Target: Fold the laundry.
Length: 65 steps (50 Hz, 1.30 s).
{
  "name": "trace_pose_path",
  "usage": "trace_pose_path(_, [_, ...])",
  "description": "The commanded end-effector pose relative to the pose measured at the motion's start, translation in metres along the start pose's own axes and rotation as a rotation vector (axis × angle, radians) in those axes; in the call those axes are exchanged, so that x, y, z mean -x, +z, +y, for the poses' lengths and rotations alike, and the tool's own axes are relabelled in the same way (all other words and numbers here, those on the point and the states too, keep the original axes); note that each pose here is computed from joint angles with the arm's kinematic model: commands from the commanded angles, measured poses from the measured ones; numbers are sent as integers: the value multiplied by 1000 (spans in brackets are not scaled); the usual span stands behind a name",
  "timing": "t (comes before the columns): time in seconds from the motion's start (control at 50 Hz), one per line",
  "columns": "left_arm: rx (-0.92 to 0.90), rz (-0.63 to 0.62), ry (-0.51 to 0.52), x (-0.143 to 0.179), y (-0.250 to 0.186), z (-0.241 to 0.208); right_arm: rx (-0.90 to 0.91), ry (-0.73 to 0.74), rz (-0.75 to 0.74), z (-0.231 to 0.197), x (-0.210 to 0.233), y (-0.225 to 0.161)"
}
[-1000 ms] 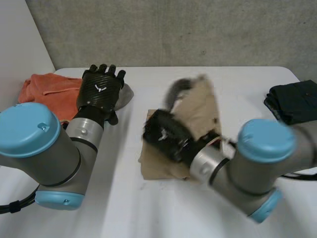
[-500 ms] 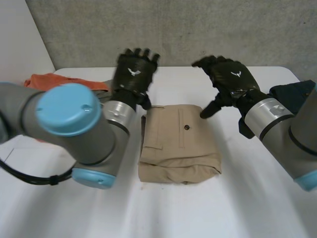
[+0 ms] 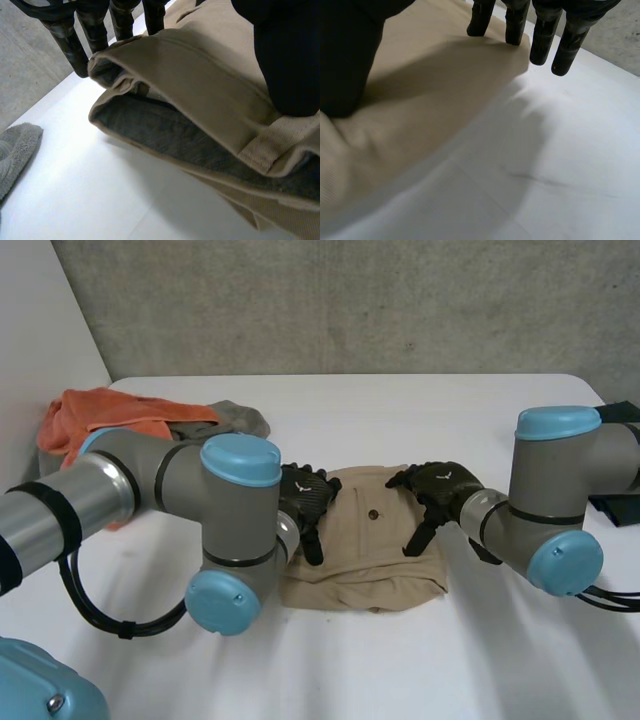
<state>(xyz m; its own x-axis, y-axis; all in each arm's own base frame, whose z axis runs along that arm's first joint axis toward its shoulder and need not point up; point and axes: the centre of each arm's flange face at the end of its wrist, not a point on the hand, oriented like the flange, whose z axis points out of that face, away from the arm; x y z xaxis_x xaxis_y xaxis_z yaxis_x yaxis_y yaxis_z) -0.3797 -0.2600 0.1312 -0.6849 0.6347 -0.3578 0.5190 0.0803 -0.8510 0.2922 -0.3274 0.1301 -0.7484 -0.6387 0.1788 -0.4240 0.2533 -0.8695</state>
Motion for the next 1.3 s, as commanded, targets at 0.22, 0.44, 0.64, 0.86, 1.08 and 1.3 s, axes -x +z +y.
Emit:
trace_pose_path(0.22, [23, 39, 31, -2, 5, -1, -5, -103, 37, -3, -1, 3])
trace_pose_path(0.44, [34, 13, 43, 12, 11, -6, -83, -110, 84, -35, -10, -15])
trace_pose_path(0.64, [-251, -25, -27, 48, -54, -86, -252, -123, 167, -70, -15, -71])
trace_pose_path(0.86, [-432, 238, -77, 40, -128, -108, -245, -166, 12, -6, 52, -99])
trace_pose_path(1.08, [-430, 273, -141, 56, -129, -102, -259, -204, -53, 36, 87, -85])
trace_pose_path(1.3, [-426, 269, -149, 58, -126, -101, -343, -290, 61, 32, 83, -50])
